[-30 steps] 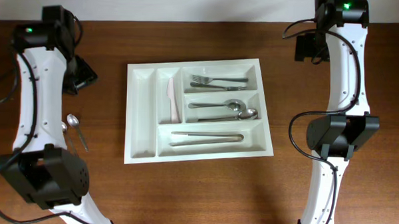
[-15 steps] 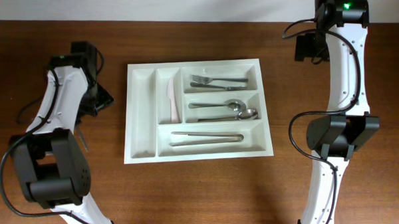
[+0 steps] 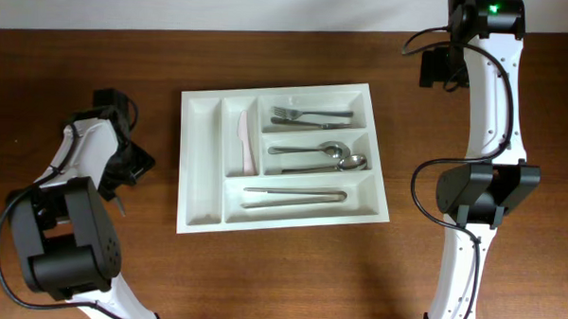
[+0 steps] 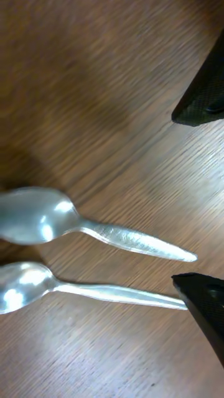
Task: Pack container
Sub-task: 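Lower the left gripper over the two spoons and grasp one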
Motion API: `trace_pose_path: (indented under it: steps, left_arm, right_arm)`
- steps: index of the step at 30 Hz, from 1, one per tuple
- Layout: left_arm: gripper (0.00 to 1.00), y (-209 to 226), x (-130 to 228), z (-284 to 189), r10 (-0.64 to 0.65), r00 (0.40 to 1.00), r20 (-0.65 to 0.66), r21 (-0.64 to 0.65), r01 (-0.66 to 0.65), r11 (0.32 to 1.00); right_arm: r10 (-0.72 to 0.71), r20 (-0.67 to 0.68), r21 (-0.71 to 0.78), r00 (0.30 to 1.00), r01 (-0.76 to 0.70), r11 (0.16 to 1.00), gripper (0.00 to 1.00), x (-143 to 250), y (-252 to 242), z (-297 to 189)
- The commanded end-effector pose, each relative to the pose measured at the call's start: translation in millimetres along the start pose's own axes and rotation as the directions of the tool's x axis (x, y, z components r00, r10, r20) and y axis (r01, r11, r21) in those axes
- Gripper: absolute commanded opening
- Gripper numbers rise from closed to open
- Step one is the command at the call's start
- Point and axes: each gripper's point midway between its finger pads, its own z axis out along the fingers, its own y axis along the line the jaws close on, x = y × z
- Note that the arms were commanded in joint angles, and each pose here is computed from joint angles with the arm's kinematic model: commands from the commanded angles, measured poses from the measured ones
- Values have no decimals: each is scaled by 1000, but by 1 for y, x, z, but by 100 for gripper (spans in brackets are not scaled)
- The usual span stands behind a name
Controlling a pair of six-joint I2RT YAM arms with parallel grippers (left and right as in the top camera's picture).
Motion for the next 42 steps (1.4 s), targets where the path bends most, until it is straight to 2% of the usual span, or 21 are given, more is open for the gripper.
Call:
trace_pose_path:
  steps: [1, 4, 12, 17, 33, 42]
  left_arm:
    - [78, 12, 2, 14, -50, 998, -26, -9, 49, 999]
    - [78, 17, -3, 22, -51, 999, -16, -2, 51, 999]
    - [76, 8, -19, 28, 76, 995, 62, 43, -78, 996]
    - [75, 4, -25, 29, 82, 993, 90, 56, -87, 995]
    - [70, -2, -20, 66, 94, 994, 52, 31, -96, 995]
    - [67, -3, -22, 71, 93, 994, 58, 25, -94, 995]
  right_arm:
    - [22, 45, 17, 999, -23, 1000, 99, -5, -7, -17]
    - [22, 46, 17, 999, -23, 1000, 99, -5, -7, -17]
    - [22, 45, 17, 999, -23, 1000, 99, -5, -7, -17]
    - [22, 46, 17, 999, -23, 1000, 99, -5, -7, -17]
    - [22, 45, 17, 999, -23, 1000, 99, -5, -7, -17]
    - [22, 45, 17, 999, -23, 1000, 99, -5, -7, -17]
